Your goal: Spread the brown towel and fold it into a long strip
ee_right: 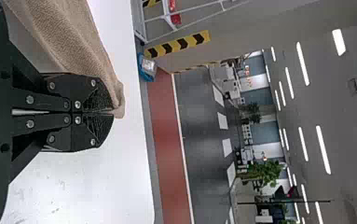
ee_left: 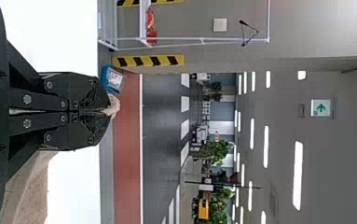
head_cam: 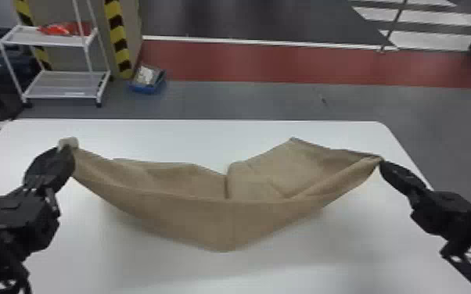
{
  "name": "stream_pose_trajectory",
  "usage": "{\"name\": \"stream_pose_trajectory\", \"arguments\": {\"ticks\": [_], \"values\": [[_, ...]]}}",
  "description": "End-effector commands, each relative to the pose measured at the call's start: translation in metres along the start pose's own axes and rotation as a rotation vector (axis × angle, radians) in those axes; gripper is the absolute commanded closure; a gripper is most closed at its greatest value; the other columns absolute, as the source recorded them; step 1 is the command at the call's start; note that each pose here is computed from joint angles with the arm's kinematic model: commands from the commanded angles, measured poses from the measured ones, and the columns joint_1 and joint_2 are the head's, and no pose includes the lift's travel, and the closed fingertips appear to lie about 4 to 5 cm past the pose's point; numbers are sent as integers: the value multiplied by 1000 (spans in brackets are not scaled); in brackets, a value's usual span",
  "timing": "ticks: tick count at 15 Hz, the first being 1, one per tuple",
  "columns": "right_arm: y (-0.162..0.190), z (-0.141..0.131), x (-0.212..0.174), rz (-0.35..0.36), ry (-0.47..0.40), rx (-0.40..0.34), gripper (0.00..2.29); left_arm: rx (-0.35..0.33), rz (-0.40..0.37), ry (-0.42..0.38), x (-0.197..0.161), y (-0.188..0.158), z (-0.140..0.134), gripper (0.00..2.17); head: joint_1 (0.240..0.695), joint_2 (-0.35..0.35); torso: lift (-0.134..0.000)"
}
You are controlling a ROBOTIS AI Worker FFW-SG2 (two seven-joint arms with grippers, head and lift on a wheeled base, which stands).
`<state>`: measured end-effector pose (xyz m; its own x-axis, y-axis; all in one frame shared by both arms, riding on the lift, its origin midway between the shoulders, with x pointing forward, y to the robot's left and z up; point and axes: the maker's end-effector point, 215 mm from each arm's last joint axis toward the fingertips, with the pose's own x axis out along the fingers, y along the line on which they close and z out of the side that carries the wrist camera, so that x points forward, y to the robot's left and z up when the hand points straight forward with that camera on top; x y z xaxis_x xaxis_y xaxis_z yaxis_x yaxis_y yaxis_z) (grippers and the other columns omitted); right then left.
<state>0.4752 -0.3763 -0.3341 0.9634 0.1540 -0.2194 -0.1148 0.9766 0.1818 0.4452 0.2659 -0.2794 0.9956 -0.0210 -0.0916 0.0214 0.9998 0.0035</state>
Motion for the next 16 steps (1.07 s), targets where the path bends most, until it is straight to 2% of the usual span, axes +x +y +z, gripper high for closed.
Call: {"name": "stream_pose_trajectory", "arguments": {"ticks": [1, 5, 7, 9, 10, 13, 15, 16], "values": [[-24, 3, -7, -47, 8, 5, 1477, -7, 6, 21, 4, 1, -17, 1656, 695, -128, -123], [-55, 32, -36, -103, -4, 15, 1477, -15, 0, -20, 0, -5, 5, 1656, 695, -179, -123], [-62, 35, -48, -110, 13, 43, 1477, -13, 3, -38, -6, -4, 20, 1652, 695, -202, -123], [-61, 37, -54, -110, 45, 53, 1477, -13, -5, -23, -14, -10, 27, 1652, 695, -230, -123], [-57, 39, -52, -98, 51, 53, 1477, -13, -9, -21, -17, -13, 33, 1652, 695, -235, -123], [-31, 24, -22, -54, 141, 70, 1477, -14, -7, -37, -17, -12, 45, 1652, 695, -241, -123], [-20, 19, -2, -30, 161, 81, 1477, -13, 7, -30, -11, -6, 43, 1652, 695, -209, -123], [-19, 17, 6, -26, 168, 84, 1477, -10, 15, -11, -8, -2, 32, 1652, 695, -196, -123]]}}
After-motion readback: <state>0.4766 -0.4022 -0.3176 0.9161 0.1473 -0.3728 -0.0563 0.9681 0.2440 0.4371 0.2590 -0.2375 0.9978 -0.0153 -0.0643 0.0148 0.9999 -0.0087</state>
